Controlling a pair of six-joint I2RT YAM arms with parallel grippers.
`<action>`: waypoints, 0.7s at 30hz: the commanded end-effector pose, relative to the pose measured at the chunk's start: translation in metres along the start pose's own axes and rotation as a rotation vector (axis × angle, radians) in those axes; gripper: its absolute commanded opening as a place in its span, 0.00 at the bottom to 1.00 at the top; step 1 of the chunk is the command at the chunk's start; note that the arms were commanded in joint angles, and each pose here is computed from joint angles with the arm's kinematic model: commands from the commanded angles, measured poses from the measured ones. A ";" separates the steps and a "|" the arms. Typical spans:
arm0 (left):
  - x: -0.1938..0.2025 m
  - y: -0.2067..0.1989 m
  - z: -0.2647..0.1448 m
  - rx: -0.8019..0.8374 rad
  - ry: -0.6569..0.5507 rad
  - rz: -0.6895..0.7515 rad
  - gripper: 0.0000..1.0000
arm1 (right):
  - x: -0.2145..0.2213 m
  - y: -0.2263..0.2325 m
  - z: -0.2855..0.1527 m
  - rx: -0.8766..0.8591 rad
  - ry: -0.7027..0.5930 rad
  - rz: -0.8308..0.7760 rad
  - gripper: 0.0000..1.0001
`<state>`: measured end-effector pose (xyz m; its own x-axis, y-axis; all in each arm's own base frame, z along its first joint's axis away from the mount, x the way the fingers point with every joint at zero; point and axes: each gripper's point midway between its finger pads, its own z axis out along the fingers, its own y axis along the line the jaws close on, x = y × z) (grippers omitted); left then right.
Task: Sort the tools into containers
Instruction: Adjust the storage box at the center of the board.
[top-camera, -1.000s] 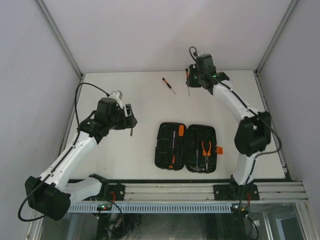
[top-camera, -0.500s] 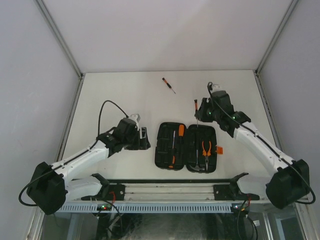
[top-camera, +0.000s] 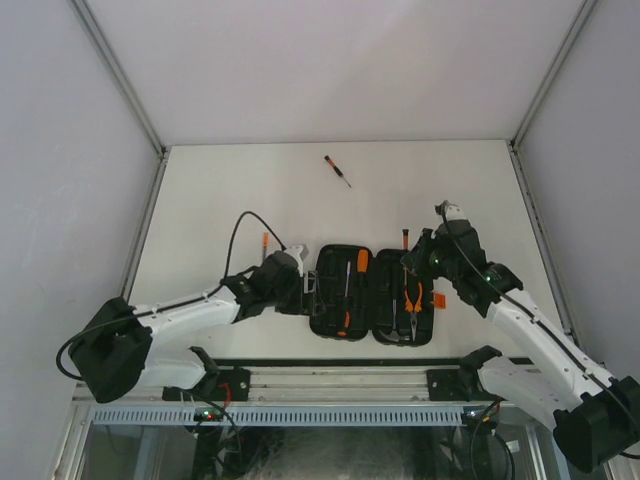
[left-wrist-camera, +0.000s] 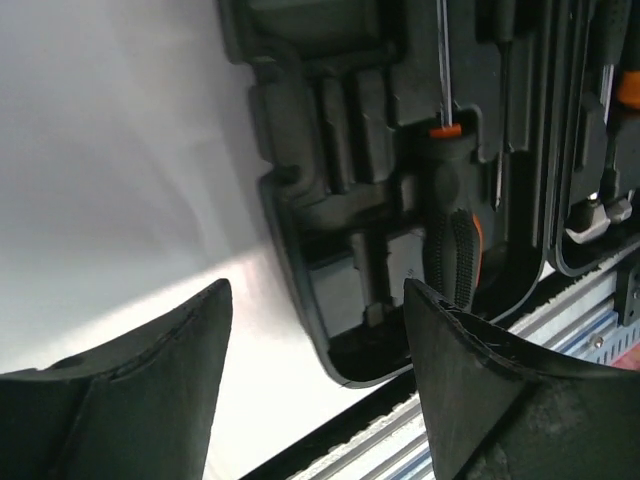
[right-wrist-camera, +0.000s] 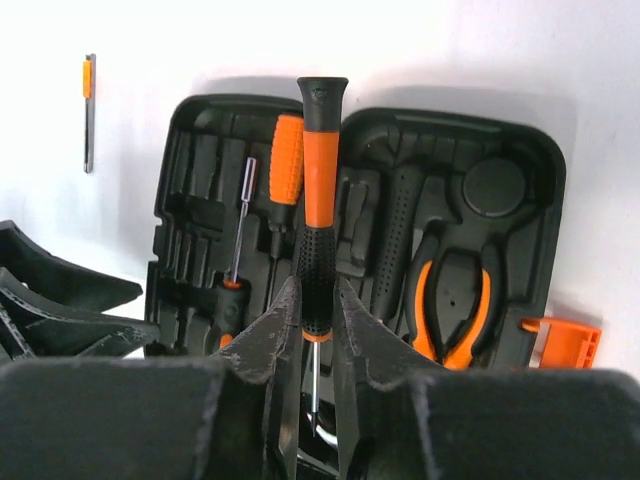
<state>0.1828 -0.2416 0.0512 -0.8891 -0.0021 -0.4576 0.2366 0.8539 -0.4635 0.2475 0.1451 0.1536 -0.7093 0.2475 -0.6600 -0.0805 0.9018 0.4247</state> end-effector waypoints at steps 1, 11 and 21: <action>0.005 -0.031 0.011 0.077 0.006 -0.010 0.72 | -0.003 0.005 -0.008 -0.020 -0.039 0.045 0.00; 0.011 -0.020 0.027 -0.016 0.032 -0.063 0.58 | 0.001 0.005 -0.017 -0.024 -0.048 0.053 0.00; 0.007 -0.016 0.027 -0.043 -0.001 -0.124 0.31 | 0.013 0.004 -0.014 -0.033 -0.025 0.061 0.00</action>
<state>0.1694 -0.2643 0.0247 -0.9295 -0.0505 -0.3654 0.1381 0.8709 -0.4717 0.2264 0.1416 0.1462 -0.7170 0.2868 -0.6353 -0.0479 0.8890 0.4554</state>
